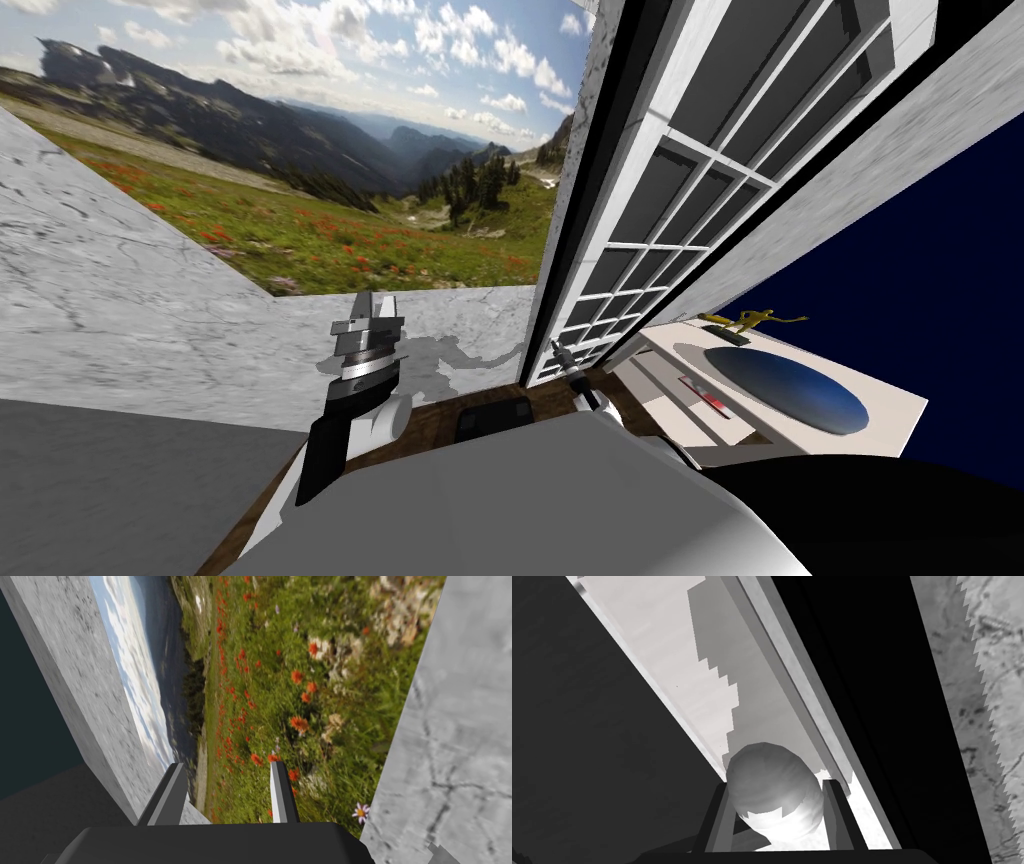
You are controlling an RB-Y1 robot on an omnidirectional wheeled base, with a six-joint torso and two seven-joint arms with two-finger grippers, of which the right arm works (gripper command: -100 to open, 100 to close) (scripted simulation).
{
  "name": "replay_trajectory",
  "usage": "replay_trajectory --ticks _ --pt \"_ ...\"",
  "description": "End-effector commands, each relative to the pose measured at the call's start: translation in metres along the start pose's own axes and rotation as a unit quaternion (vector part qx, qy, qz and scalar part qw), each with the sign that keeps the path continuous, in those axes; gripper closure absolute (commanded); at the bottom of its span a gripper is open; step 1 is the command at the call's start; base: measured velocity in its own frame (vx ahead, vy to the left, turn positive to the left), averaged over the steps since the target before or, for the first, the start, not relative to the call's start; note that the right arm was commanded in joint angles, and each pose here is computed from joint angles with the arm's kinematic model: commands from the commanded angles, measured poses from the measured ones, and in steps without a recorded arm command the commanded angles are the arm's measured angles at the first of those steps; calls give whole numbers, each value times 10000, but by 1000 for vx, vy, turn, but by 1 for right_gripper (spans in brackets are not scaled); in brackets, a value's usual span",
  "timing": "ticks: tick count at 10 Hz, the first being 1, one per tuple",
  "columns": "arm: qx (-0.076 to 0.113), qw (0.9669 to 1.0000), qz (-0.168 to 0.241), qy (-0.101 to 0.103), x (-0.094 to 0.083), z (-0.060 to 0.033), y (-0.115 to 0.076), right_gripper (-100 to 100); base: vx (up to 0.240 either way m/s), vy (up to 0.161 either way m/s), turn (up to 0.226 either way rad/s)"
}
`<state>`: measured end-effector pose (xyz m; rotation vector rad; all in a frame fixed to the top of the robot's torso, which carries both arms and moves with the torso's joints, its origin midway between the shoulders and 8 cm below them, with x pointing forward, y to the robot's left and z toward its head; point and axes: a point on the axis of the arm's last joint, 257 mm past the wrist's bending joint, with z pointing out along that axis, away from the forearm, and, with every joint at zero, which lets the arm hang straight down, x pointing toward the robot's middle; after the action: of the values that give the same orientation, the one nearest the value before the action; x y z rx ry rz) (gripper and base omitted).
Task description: Pull the door open
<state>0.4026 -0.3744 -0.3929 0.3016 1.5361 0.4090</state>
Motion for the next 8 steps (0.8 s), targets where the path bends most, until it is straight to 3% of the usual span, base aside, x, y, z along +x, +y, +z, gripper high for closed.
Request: replay_trajectory --ticks 1,4,8 --pt "-12 9995 319 41 67 -4 45 100 -46 -20 34" --pt "-13 9981 621 36 67 5 52 100 -26 -12 12" --pt "-18 9920 1263 23 70 36 74 100 -32 -15 22"
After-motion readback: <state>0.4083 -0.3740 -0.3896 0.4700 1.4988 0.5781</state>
